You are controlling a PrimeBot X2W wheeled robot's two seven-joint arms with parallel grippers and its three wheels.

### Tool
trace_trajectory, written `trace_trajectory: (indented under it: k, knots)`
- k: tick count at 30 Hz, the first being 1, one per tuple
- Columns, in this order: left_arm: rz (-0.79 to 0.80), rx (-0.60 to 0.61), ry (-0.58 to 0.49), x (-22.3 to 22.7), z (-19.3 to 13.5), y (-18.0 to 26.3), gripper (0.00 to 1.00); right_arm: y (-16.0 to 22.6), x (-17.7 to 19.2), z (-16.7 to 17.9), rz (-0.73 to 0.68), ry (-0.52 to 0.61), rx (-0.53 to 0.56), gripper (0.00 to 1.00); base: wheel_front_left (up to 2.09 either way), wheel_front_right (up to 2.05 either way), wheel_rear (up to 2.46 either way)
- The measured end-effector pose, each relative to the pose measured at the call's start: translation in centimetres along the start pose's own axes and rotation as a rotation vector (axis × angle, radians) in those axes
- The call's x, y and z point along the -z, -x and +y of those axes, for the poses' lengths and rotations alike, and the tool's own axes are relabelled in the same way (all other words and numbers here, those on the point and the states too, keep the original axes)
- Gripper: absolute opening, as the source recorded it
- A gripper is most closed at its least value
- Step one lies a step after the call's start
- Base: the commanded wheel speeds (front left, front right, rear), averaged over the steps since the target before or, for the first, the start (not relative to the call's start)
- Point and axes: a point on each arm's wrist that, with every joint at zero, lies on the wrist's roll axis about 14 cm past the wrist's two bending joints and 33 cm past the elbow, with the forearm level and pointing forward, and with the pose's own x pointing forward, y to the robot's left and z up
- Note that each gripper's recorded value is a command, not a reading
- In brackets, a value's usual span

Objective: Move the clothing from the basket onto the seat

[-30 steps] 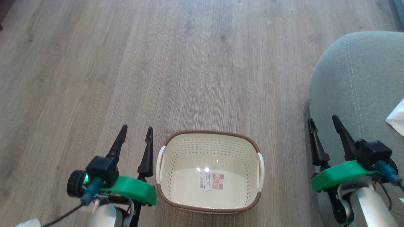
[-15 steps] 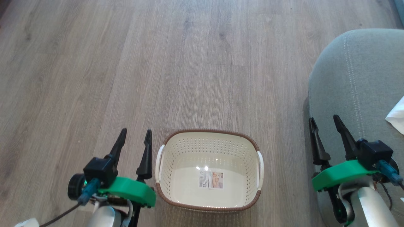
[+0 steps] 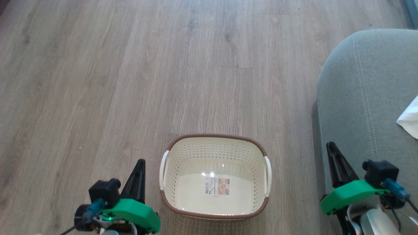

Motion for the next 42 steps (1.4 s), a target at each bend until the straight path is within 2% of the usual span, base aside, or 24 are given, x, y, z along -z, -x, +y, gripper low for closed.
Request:
trace_trajectory:
  k: [42]
  knots:
    - [0.070, -0.028, 0.468, 0.1, 0.8, -1.0, 0.00, 1.3, -1.0, -3.0, -0.031, -0.475, 0.150, 0.00, 0.00, 0.00, 0.00]
